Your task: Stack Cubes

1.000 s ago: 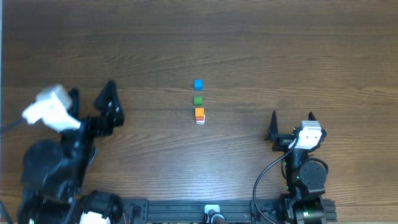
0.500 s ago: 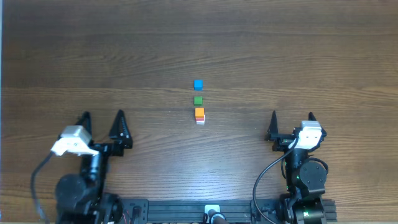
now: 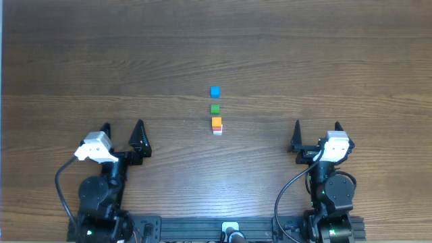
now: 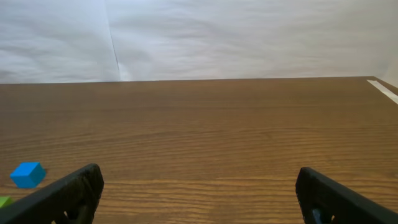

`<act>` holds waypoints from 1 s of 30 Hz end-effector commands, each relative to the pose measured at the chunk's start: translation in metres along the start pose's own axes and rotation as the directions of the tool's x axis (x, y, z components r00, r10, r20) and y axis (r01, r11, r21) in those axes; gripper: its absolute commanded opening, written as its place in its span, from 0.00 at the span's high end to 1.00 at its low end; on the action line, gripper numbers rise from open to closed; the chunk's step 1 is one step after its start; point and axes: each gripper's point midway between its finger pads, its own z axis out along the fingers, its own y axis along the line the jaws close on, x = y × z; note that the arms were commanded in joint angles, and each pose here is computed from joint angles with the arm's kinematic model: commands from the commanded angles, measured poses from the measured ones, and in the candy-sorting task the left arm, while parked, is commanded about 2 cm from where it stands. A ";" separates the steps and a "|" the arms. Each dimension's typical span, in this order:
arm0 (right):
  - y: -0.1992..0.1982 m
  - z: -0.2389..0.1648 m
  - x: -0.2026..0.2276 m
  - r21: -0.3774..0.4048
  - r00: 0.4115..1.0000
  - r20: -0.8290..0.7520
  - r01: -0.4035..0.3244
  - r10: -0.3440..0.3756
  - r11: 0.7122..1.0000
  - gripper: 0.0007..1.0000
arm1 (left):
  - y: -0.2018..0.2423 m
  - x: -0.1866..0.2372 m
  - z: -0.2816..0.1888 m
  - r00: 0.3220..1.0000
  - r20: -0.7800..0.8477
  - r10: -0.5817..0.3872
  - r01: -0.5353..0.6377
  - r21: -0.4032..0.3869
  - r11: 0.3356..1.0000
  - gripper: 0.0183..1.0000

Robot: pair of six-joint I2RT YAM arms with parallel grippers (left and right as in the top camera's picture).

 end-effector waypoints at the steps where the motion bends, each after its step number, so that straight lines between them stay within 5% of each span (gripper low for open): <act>1: -0.001 0.000 0.001 0.005 1.000 0.002 -0.003 0.002 1.000 0.01 | 0.001 0.007 0.002 1.000 0.002 -0.012 0.012 0.013 1.000 0.00; 17: -0.001 0.000 0.001 0.005 1.000 0.002 -0.003 0.002 1.000 0.01 | -0.003 -0.016 0.001 0.998 0.070 -0.007 0.001 0.091 0.996 0.00; 30: -0.001 0.000 0.001 0.005 1.000 0.002 -0.003 0.002 1.000 0.01 | 0.004 0.005 0.001 0.981 -0.006 0.192 -0.191 0.082 0.978 0.00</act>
